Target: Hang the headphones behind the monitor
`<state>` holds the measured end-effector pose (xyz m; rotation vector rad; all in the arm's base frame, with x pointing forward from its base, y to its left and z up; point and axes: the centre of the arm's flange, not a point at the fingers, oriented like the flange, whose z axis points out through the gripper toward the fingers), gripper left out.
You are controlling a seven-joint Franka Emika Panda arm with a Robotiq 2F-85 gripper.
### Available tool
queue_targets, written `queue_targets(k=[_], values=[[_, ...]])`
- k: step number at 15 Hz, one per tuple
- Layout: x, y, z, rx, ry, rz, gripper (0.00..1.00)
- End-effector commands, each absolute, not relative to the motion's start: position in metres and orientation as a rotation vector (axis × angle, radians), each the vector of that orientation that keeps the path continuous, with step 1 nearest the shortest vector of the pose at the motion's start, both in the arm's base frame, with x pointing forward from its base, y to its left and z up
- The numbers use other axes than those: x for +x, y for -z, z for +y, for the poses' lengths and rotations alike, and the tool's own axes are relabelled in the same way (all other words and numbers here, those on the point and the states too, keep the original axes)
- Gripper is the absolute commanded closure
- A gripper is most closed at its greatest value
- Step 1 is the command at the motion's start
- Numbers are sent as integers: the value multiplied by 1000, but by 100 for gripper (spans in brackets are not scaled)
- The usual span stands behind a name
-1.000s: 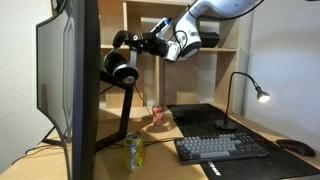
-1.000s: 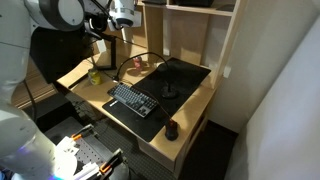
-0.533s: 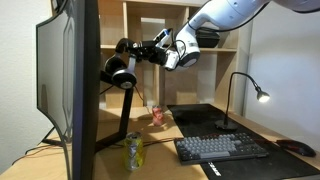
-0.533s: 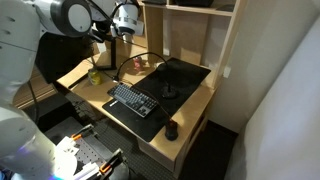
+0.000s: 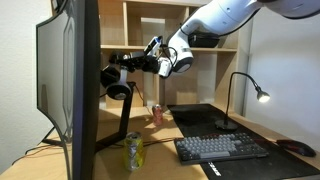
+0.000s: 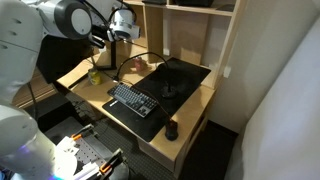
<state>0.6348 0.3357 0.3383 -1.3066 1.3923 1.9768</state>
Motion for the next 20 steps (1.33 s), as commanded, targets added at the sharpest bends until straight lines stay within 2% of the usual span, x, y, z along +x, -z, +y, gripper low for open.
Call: queue_targets(k=[1, 7, 8, 9, 15, 17, 20], values=[[643, -326, 356, -1330, -1912, 1489, 95], [647, -310, 354, -1317, -1836, 1672, 95], [648, -308, 351, -1326, -1816, 1714, 55], [648, -306, 349, -1332, -1804, 1742, 54], [648, -315, 336, -1447, -1687, 1880, 11], [647, -326, 329, -1518, -1606, 1914, 0], [646, -344, 319, -1596, -1511, 1933, 0]])
